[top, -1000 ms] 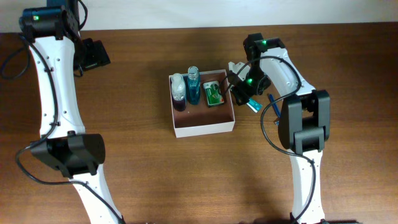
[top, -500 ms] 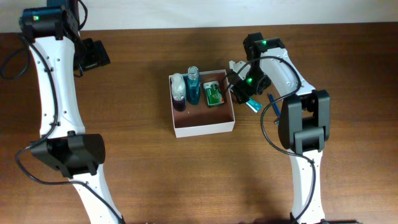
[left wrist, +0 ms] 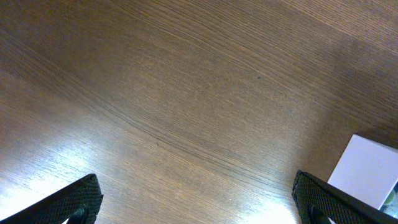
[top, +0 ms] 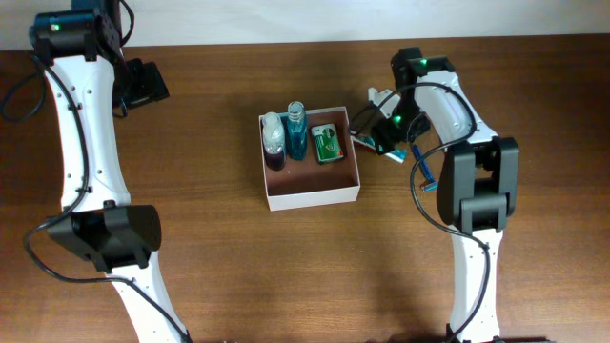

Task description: Pack container

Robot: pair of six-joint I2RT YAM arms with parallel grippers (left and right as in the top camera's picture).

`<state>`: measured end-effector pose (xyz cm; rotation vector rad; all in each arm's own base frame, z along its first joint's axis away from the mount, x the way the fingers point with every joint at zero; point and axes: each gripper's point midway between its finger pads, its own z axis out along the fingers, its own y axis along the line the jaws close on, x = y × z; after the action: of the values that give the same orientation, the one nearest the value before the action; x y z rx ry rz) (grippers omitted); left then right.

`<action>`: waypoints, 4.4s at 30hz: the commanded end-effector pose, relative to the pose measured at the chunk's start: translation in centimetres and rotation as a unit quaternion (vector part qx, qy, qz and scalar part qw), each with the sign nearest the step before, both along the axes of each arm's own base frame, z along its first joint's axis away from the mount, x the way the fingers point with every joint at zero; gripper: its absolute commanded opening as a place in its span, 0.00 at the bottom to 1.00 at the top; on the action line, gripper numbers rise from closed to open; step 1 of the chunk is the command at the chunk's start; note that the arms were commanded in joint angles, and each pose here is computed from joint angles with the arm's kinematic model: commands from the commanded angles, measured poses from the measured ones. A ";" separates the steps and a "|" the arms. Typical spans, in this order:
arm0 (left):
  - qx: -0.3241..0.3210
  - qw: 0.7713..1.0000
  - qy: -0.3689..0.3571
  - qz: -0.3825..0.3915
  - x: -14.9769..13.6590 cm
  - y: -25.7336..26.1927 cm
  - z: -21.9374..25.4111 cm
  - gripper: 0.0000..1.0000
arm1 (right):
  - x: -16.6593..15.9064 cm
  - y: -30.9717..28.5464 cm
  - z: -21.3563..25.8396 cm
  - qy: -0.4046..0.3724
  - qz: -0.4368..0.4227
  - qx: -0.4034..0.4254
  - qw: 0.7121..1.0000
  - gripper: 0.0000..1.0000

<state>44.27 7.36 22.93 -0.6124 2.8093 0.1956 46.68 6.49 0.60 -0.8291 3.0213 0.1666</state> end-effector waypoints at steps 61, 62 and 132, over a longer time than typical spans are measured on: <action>0.001 1.000 -0.001 -0.003 -0.2 0.1 0.2 0.99 | -0.7 3.4 6.6 0.050 -0.107 0.145 0.982 0.04; 0.001 1.000 -0.001 -0.003 -0.2 0.1 0.2 0.99 | -0.9 3.6 6.6 0.052 -0.097 0.152 0.982 0.04; 0.001 1.000 -0.001 -0.003 -0.2 0.1 0.2 0.99 | 1.9 2.7 -2.2 -0.018 -0.068 0.057 0.996 0.04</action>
<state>44.26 7.37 22.93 -0.6120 2.8094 0.1963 48.54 11.68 0.28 -0.6689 2.9017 0.5296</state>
